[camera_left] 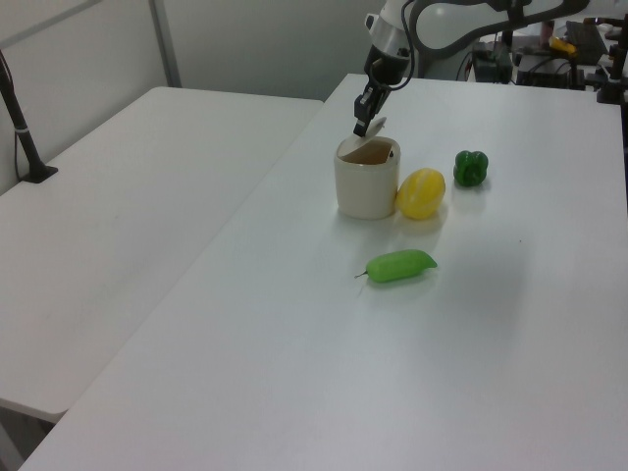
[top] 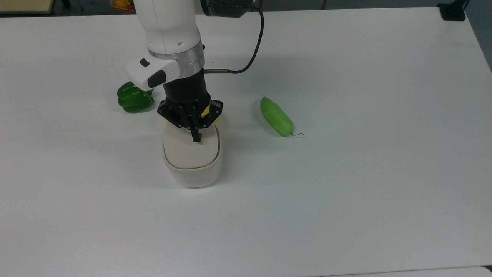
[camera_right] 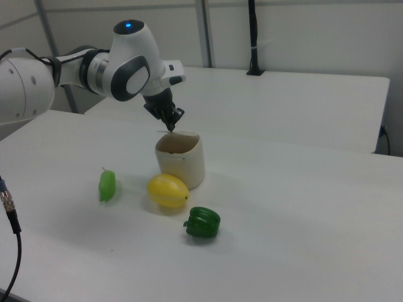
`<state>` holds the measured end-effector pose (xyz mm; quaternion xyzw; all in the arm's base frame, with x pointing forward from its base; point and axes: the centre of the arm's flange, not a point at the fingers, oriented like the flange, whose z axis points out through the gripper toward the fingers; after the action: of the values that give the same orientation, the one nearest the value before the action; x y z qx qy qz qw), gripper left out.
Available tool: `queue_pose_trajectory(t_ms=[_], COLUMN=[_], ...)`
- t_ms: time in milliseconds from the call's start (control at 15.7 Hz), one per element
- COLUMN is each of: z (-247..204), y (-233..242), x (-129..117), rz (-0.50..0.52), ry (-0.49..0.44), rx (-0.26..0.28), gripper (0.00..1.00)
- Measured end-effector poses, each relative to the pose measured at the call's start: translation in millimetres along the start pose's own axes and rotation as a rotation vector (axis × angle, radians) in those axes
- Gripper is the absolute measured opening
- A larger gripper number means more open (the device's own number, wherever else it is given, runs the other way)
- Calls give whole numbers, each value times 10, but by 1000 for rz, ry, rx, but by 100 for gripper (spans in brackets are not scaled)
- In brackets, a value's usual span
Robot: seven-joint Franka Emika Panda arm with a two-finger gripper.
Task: Close garbage bin
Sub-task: 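Push the lid down with the gripper until it shuts on the bin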
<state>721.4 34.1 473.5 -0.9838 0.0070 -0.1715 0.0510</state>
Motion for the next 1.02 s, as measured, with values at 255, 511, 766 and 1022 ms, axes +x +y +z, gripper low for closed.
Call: queue_pose_trajectory(t_ms=[255,511,766,1022], z=[84,161,244,277], y=[25,141,200,199], x=[-83,-117,-156,-165], rz=[2,16,22,21], ry=[-67,-92,-108,-113], rx=[0,-6,-9,-9], gripper=[0,0,0,0])
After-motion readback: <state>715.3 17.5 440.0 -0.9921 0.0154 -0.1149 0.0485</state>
